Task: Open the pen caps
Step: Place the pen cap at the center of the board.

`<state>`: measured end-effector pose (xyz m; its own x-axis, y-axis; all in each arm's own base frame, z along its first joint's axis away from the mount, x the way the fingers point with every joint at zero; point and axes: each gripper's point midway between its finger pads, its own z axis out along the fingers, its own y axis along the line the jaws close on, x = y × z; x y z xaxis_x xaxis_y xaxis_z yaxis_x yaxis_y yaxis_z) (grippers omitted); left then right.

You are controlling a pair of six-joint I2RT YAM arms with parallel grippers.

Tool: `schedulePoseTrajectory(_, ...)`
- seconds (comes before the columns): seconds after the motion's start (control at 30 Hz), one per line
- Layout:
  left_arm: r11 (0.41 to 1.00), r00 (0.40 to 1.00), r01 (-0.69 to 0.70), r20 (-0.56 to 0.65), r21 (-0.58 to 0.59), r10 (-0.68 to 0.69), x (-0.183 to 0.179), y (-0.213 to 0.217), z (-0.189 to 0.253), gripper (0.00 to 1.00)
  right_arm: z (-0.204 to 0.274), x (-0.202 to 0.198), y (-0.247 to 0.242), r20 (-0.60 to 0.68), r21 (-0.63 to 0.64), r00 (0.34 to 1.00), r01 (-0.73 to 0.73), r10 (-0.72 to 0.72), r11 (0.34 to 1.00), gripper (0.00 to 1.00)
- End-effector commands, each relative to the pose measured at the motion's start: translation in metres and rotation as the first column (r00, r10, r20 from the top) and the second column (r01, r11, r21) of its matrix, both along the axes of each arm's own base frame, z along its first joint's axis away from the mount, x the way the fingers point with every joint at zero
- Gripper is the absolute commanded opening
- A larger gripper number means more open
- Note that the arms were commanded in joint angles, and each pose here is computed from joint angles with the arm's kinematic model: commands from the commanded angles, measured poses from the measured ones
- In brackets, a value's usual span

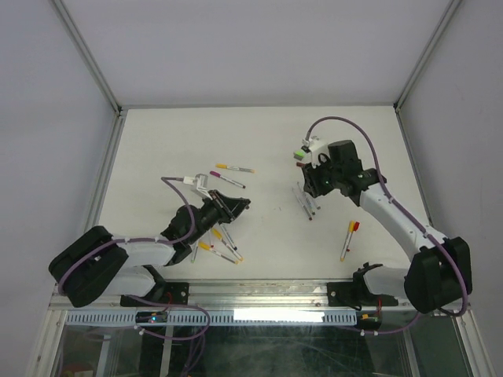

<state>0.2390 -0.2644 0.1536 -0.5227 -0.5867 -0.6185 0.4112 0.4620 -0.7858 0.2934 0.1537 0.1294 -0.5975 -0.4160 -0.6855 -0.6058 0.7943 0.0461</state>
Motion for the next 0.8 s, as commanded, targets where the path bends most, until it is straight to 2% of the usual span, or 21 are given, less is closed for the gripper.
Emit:
schedulePoseTrajectory(0.0, 0.997, 0.997, 0.07, 0.047, -0.031, -0.069, 0.012, -0.037, 0.023, 0.0, 0.047, 0.002, 0.002, 0.164, 0.053, 0.983, -0.09, 0.08, 0.995, 0.45)
schedulePoseTrajectory(0.07, 0.997, 0.997, 0.073, 0.023, -0.01, -0.073, 0.026, -0.055, 0.017, 0.0, 0.062, 0.003, 0.001, 0.226, 0.051, 0.969, -0.11, 0.096, 0.993, 0.54)
schedulePoseTrajectory(0.13, 0.997, 0.997, 0.07, -0.01, 0.028, -0.07, 0.04, -0.069, 0.008, 0.0, 0.076, 0.007, -0.001, 0.269, 0.054, 0.959, -0.107, 0.089, 0.993, 0.68)
schedulePoseTrajectory(0.2, 0.996, 0.997, 0.055, -0.059, 0.072, -0.051, 0.056, -0.082, -0.003, 0.0, 0.083, 0.01, -0.001, 0.262, 0.062, 0.962, -0.09, 0.071, 0.994, 0.77)
schedulePoseTrajectory(0.27, 0.992, 0.994, 0.028, -0.109, 0.122, -0.014, 0.074, -0.093, -0.014, 0.0, 0.085, 0.011, 0.0, 0.209, 0.09, 0.976, -0.084, 0.064, 0.992, 0.78)
schedulePoseTrajectory(0.4, 0.971, 0.979, -0.019, -0.192, 0.239, 0.067, 0.107, -0.11, -0.035, 0.0, 0.074, 0.006, -0.001, 0.151, 0.237, 0.985, -0.115, 0.081, 0.965, 0.78)
schedulePoseTrajectory(0.63, 0.892, 0.933, -0.026, -0.309, 0.451, 0.183, 0.158, -0.141, -0.078, 0.0, 0.071, 0.002, -0.015, 0.136, 0.269, 0.99, -0.084, 0.048, 0.959, 0.77)
schedulePoseTrajectory(0.77, 0.865, 0.92, -0.011, -0.333, 0.502, 0.205, 0.178, -0.156, -0.097, 0.0, 0.075, 0.004, -0.022, 0.153, 0.271, 0.988, -0.061, 0.02, 0.961, 0.77)
